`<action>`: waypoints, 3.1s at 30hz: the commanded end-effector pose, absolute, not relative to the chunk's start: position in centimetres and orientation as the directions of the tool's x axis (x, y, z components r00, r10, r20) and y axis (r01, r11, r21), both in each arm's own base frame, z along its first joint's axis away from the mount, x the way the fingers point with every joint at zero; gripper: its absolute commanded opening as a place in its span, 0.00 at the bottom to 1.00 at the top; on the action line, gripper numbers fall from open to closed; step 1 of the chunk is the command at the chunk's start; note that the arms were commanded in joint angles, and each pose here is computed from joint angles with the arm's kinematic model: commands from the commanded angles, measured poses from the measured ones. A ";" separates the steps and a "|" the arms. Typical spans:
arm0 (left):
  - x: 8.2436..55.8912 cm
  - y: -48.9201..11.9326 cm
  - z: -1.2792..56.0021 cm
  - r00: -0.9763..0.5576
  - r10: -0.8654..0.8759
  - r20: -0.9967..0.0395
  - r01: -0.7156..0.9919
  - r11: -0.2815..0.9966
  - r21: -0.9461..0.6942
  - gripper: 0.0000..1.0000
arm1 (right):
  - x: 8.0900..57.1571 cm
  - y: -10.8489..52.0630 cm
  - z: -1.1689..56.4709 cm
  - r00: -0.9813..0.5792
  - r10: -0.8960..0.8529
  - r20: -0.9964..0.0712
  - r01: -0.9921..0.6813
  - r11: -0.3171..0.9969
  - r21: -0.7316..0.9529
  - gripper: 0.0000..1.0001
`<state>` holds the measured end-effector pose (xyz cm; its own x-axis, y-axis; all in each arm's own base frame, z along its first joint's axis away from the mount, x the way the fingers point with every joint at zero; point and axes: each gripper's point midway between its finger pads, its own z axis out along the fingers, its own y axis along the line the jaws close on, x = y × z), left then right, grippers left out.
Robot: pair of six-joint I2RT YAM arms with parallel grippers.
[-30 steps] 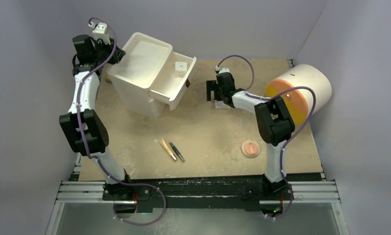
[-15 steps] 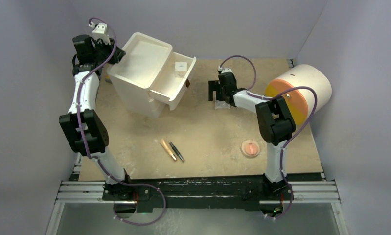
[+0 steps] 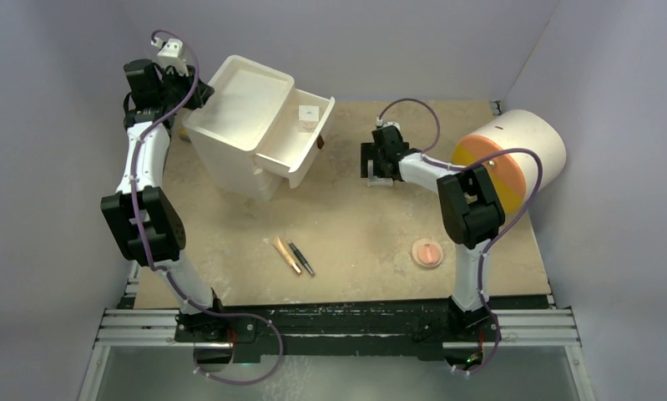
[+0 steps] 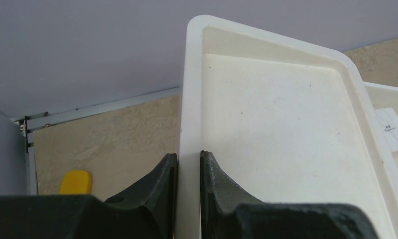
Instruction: Organize the makeup
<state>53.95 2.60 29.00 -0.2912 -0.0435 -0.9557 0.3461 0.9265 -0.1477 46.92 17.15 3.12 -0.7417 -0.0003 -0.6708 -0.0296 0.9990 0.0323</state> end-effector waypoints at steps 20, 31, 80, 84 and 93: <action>53.1 -1.3 24.9 -0.447 -0.081 -0.891 0.390 0.878 -0.276 0.00 | 47.7 17.5 3.1 -0.766 0.019 -0.643 -0.008 0.999 0.040 0.66; 53.3 -1.3 24.7 -0.453 -0.079 -0.888 0.385 0.881 -0.274 0.00 | 49.0 17.8 11.3 -0.638 0.020 -0.770 -0.048 0.997 0.066 0.62; 53.4 -1.7 24.0 -0.470 -0.054 -0.881 0.379 0.889 -0.257 0.00 | 41.6 42.4 30.2 -0.176 -0.294 -0.939 -0.789 0.613 -0.045 0.74; 53.4 -1.7 24.1 -0.469 -0.054 -0.882 0.381 0.888 -0.257 0.00 | 40.9 42.1 30.5 -0.181 -0.332 -0.926 -0.809 0.585 -0.052 0.82; 53.4 -1.7 24.2 -0.468 -0.054 -0.882 0.382 0.888 -0.257 0.00 | 40.3 41.4 31.5 -0.172 -0.335 -0.926 -0.810 0.584 -0.061 0.91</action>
